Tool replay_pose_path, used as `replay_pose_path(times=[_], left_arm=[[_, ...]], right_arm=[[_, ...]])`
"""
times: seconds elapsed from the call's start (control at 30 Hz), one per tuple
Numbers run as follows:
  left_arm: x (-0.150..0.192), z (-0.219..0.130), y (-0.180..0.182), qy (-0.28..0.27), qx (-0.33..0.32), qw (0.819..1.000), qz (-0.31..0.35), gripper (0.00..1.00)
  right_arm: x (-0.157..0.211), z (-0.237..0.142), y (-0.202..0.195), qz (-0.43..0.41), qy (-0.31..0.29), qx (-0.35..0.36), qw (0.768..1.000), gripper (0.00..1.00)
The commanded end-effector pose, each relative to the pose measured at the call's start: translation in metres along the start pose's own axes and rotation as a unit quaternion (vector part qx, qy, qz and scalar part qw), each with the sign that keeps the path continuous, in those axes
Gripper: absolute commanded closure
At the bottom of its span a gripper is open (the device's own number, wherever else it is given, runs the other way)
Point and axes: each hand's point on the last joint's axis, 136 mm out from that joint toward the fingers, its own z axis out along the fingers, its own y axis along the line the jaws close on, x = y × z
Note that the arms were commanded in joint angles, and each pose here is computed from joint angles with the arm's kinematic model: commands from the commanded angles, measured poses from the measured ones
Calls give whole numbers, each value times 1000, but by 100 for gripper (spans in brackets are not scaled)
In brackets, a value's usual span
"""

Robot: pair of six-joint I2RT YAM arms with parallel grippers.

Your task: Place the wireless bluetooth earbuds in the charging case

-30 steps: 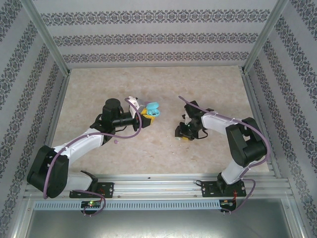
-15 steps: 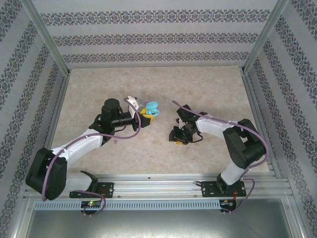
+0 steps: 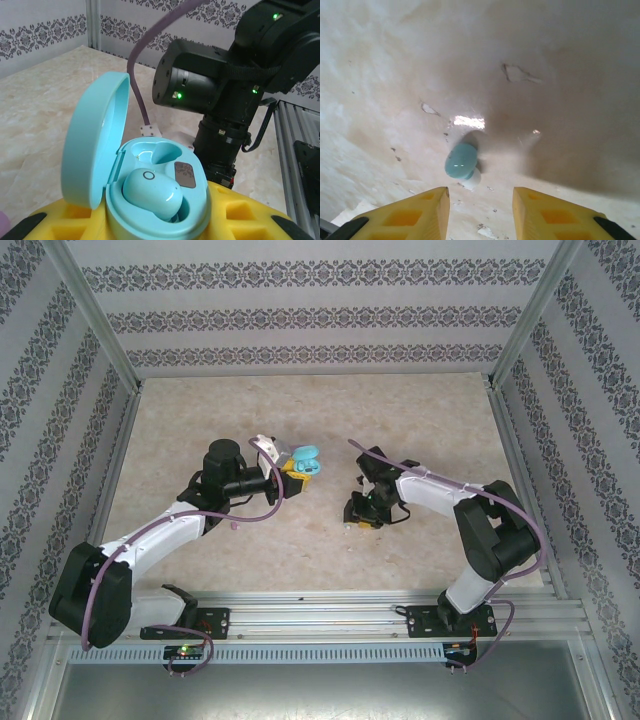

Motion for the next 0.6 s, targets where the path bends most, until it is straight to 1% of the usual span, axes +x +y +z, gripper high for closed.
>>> replay_pose_path(times=[0.0,0.27,0.57], left_arm=[[-5,-3,-8,-5,3,1000,18,87],[-3,-4,-8,-1,3,1000,18,87],[3,-4,-9,6,6,1000,21,87]], right_arm=[[-6,-14,2,-21,-14,34,999,62],[-5,-12,8,-41,-4,97,994,62],[-1,4,16,-54,4,124,991,63]])
